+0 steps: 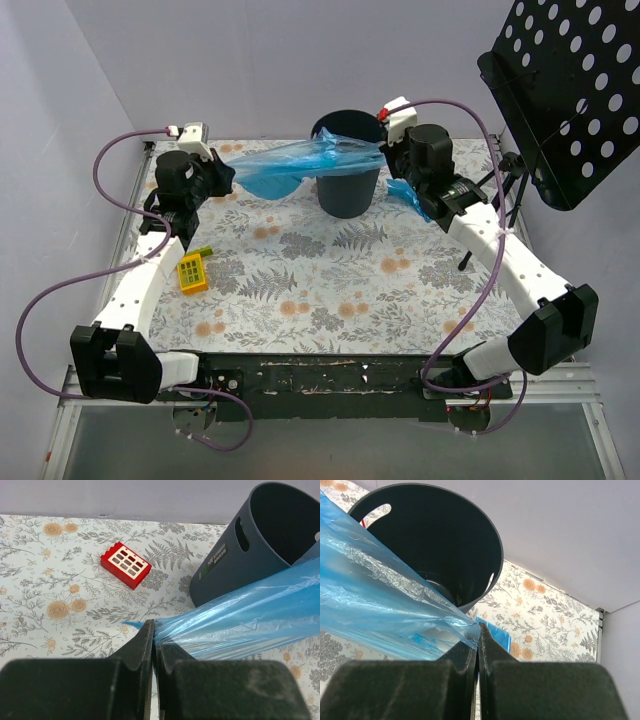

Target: Put the trash bags into the trash bin

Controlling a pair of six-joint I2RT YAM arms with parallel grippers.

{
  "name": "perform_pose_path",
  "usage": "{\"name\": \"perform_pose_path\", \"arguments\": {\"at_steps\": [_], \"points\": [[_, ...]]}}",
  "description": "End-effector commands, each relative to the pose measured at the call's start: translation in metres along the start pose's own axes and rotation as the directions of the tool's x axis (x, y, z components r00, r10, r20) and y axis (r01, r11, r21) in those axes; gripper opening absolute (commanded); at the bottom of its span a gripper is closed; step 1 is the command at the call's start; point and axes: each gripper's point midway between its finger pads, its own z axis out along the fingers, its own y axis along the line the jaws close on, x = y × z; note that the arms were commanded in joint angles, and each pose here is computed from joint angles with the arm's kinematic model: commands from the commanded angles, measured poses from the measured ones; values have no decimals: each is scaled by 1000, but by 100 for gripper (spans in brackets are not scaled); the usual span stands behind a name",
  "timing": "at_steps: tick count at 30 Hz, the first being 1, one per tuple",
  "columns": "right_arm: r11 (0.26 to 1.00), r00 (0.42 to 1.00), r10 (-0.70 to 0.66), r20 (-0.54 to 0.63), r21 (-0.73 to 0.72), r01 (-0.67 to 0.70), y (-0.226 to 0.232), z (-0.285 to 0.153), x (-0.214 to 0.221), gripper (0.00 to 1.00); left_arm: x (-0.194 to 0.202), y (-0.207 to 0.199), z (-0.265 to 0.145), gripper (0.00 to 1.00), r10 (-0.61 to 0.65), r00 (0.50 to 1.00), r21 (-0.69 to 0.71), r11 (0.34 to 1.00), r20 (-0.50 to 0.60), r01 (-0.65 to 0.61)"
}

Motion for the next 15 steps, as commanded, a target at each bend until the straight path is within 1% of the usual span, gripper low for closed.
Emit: {"name": "perform_pose_path", "arguments": {"at_steps": [1,6,7,8,9,10,11,13,14,15], "points": [[998,998,43,35,54,-45,-23,-18,-4,1,-25,4,-23,0,93,995,-22,995,43,-92],[998,998,56,18,38,-56,-27,-27,9,1,-30,7,-33,0,137,989,-46,990,45,-135],[999,999,44,27,-11,-43,-20,-30,7,1,-29,4,-35,0,148,988,-29,989,41,-147],[993,999,23,48,-115,-18,-3,-33,3,4,-30,-7,-38,0,160,986,32,986,43,-161],[972,997,-2,75,-232,20,17,-38,-1,14,-32,-22,-42,0,168,985,107,979,49,-172],[938,995,-11,104,-344,46,36,-46,-4,28,-34,-41,-48,0,173,983,212,960,63,-183],[897,991,-2,131,-437,59,53,-54,-8,40,-35,-61,-57,0,179,981,317,928,76,-194],[820,986,33,163,-569,66,78,-68,-11,60,-38,-94,-72,0,181,979,474,856,96,-205],[790,984,49,170,-610,66,87,-73,-12,67,-38,-105,-76,0,179,979,519,830,94,-202],[761,984,64,167,-646,61,96,-75,-10,71,-39,-112,-78,0,171,982,551,813,83,-188]]}}
